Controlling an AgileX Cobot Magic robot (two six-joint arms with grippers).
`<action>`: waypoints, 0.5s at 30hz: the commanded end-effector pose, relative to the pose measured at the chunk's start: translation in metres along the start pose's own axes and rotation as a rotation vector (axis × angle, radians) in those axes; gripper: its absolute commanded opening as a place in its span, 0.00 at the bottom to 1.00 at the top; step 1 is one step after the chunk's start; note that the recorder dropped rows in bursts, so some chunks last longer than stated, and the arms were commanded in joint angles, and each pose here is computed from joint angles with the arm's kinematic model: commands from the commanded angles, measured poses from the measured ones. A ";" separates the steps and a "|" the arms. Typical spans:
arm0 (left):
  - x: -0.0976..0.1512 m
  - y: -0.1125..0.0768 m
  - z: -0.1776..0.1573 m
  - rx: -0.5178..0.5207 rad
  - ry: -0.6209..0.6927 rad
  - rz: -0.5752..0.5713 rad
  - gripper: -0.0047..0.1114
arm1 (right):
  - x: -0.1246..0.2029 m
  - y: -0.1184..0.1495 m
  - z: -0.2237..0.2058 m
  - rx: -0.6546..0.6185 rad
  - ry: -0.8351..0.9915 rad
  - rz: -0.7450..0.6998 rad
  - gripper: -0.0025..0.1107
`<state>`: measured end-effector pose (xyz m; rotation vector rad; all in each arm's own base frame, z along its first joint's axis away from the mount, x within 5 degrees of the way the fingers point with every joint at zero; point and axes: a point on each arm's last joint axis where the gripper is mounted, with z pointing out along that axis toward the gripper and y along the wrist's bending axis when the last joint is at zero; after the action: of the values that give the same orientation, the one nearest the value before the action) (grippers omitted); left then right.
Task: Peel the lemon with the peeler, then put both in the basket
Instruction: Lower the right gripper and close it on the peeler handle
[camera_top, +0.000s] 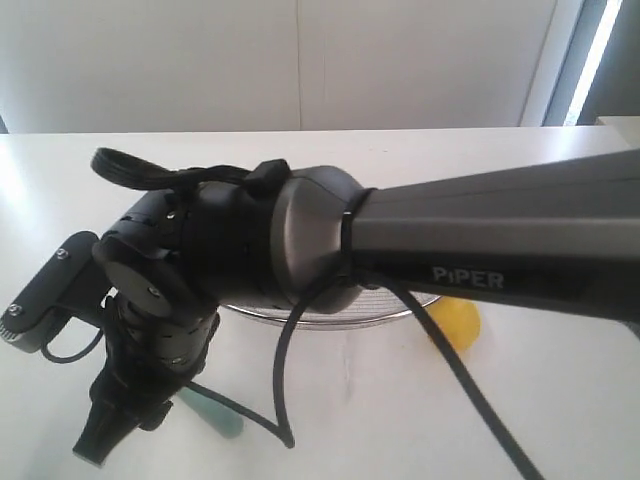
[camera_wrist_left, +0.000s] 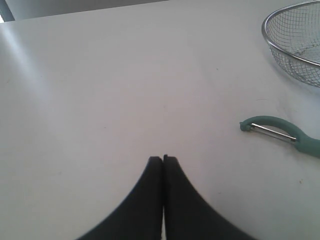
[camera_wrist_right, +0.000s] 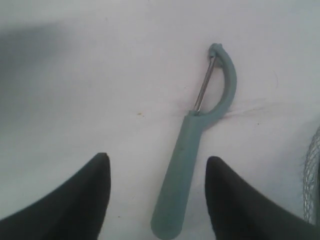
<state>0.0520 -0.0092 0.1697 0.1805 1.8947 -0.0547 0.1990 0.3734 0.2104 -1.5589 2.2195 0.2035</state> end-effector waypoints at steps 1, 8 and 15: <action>0.001 0.000 0.000 0.005 0.004 -0.003 0.04 | 0.005 -0.013 0.014 0.020 0.035 0.046 0.50; 0.001 0.000 0.000 0.005 0.004 -0.003 0.04 | 0.012 -0.022 0.030 0.021 0.075 0.077 0.50; 0.001 0.000 0.000 0.005 0.004 -0.003 0.04 | 0.019 -0.019 0.051 -0.002 0.128 0.093 0.50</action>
<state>0.0520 -0.0092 0.1697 0.1805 1.8947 -0.0547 0.2217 0.3689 0.1588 -1.5244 2.3801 0.1356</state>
